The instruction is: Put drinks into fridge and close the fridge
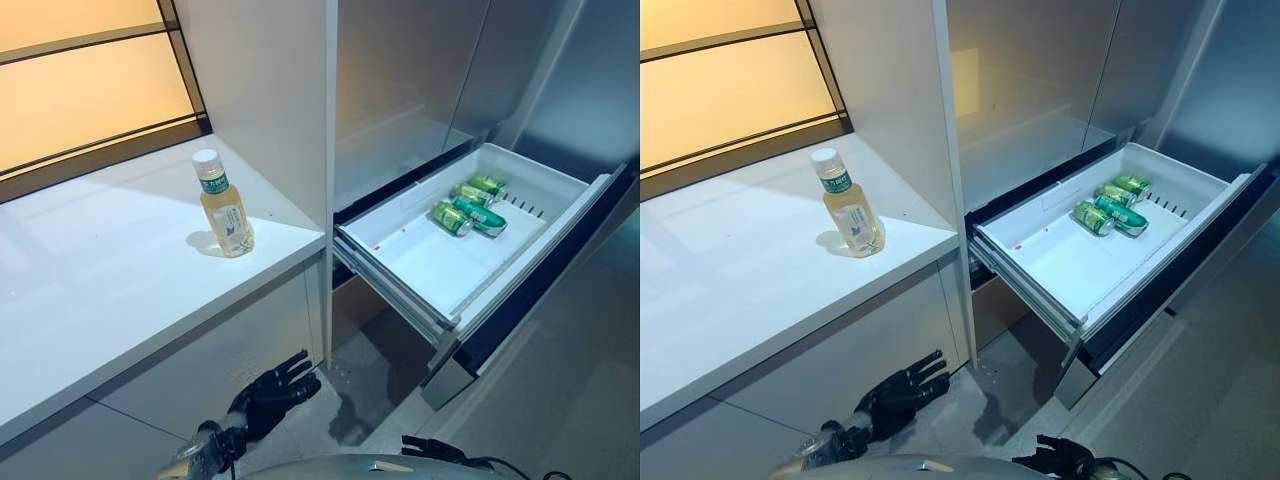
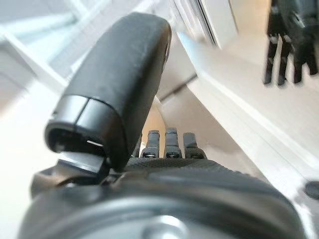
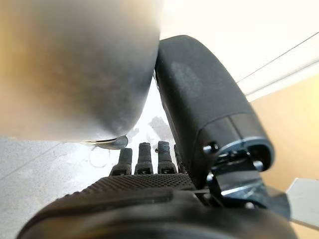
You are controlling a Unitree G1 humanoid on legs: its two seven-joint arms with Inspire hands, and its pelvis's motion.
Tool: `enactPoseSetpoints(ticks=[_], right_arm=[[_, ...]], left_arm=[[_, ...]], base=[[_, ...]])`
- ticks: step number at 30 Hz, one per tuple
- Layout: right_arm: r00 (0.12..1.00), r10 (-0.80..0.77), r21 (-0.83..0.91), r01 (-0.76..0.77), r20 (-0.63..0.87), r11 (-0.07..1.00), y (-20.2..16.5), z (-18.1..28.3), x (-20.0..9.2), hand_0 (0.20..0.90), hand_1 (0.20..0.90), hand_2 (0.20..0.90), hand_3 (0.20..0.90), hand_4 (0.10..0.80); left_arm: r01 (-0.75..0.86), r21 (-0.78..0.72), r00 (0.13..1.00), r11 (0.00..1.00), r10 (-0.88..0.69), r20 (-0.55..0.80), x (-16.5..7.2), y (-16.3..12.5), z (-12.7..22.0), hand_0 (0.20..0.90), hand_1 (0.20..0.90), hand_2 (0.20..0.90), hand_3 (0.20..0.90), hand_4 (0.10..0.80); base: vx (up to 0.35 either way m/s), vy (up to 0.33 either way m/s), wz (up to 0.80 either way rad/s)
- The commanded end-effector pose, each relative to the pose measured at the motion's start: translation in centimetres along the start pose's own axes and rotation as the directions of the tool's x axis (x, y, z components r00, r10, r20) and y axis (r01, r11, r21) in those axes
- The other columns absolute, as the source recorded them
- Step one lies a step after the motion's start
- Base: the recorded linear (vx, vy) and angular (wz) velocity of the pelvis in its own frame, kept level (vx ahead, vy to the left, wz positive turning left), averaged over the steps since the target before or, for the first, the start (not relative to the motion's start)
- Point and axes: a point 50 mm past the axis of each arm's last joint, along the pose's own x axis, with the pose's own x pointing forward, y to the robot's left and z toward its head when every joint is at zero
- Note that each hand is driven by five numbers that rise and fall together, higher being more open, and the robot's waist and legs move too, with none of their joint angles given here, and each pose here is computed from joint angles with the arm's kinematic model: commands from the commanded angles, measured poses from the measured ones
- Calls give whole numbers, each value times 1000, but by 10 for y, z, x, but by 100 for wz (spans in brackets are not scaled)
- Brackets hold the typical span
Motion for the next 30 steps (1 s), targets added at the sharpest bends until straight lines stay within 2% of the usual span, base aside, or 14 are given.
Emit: enactPoseSetpoints(ticks=[1,5,9,10,11,13,16,17,18,20,21,23,26,30], right_arm=[[1000,-3,-46,4,11,999,-10,8,-2,900,900,900,900,800],[1000,-8,-53,9,3,999,-11,4,-3,900,900,900,900,800],[1000,-7,-55,7,1,998,-7,-1,-3,900,900,900,900,800],[1000,-6,-55,6,-1,998,-5,-4,-2,900,900,900,900,800],[1000,-6,-56,6,-2,998,-4,-4,-2,900,900,900,900,800],[1000,-2,-58,2,-4,998,1,-8,-1,900,900,900,900,800],[1000,6,-64,-7,-10,998,11,-12,1,900,900,900,900,800],[1000,7,-64,-7,-10,998,12,-12,1,900,900,900,900,800],[1000,8,-62,-9,-13,998,16,-14,1,900,900,900,900,800],[1000,12,-63,-13,-18,998,20,-16,2,900,900,900,900,800],[1000,15,-62,-16,-21,998,22,-18,2,900,900,900,900,800],[1000,19,-61,-21,-25,998,25,-21,2,900,900,900,900,800],[999,25,-60,-27,-28,998,28,-21,3,900,900,900,900,800],[999,28,-68,-31,-35,997,30,-21,4,900,900,900,900,800]], left_arm=[[255,71,952,964,-263,155,19,-28,53,900,900,900,900,800],[473,141,849,870,-493,191,17,-63,93,900,900,900,900,800],[657,276,657,702,-712,247,5,-112,140,900,900,900,900,800],[686,324,586,651,-759,285,-1,-128,155,900,900,900,900,800],[690,336,570,642,-767,295,-3,-132,160,900,900,900,900,800],[671,435,465,600,-798,382,-15,-152,187,900,900,900,900,800],[426,590,374,686,-728,575,-40,-167,230,900,900,900,900,800],[390,603,367,696,-718,591,-42,-168,233,900,900,900,900,800],[231,644,325,729,-682,655,-54,-171,247,900,900,900,900,800],[42,654,258,755,-641,723,-70,-174,263,900,900,900,900,800],[-98,638,191,764,-615,766,-83,-177,272,900,900,900,900,800],[-240,594,105,768,-587,802,-96,-180,279,900,900,900,900,800],[-374,516,7,771,-554,833,-108,-186,285,900,900,900,900,800],[-568,369,-81,736,-496,864,-110,-191,291,900,900,900,900,800]], base=[[0,0,0],[0,0,0],[0,0,0],[0,0,0],[0,0,0],[0,0,0],[10,-11,2],[0,0,0],[0,0,0],[0,0,0],[0,0,0],[0,0,0],[8,-4,1],[16,-6,3]])
